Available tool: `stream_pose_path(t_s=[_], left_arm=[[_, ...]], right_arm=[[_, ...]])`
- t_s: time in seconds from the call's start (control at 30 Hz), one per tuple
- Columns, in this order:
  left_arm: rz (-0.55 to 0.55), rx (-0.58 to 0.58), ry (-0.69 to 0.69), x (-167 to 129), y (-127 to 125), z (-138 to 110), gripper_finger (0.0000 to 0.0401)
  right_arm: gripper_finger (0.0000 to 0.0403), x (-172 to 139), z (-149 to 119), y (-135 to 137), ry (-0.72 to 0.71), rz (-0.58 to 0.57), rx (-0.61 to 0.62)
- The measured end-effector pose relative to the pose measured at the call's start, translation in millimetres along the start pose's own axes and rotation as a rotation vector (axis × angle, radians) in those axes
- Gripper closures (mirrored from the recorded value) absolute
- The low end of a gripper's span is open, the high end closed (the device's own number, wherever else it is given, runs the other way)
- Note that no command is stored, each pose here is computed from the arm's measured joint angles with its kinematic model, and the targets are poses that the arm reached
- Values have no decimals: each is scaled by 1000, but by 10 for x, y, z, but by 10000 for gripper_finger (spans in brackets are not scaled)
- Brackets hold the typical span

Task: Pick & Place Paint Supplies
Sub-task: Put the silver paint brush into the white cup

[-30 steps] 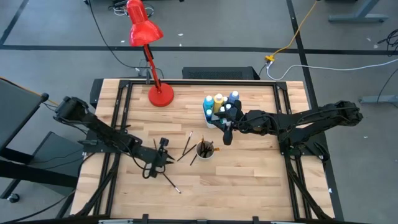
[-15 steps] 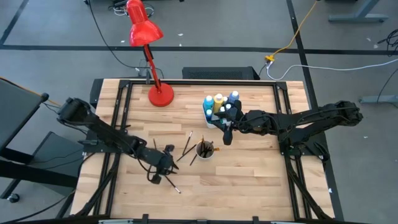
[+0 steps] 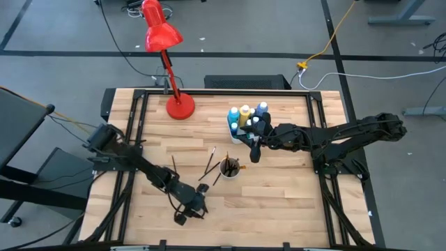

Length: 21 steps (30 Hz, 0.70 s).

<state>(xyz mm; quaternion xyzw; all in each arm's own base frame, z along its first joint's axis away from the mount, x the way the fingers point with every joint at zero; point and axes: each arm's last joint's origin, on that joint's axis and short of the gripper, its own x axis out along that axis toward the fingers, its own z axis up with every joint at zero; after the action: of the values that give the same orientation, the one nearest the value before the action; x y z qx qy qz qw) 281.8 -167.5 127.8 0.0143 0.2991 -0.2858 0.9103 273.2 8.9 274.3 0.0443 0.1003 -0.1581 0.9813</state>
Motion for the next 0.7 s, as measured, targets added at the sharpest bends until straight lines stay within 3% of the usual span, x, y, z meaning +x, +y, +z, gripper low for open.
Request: stream_pose_path(t_s=[0.17,0.47,0.57,0.7], left_arm=[[-5,-36,73,133,-67,-153,263],[52,65,114,228,-222,-286,267],[79,140,131,228,-263,-309,287],[85,121,158,224,-271,-334,337]], right_arm=[[208,0,-13,-1,14,-1,2],[208,-1,-25,-3,26,-3,-4],[208,0,-25,-4,26,-3,-3],[208,0,-25,-3,25,-3,-3]])
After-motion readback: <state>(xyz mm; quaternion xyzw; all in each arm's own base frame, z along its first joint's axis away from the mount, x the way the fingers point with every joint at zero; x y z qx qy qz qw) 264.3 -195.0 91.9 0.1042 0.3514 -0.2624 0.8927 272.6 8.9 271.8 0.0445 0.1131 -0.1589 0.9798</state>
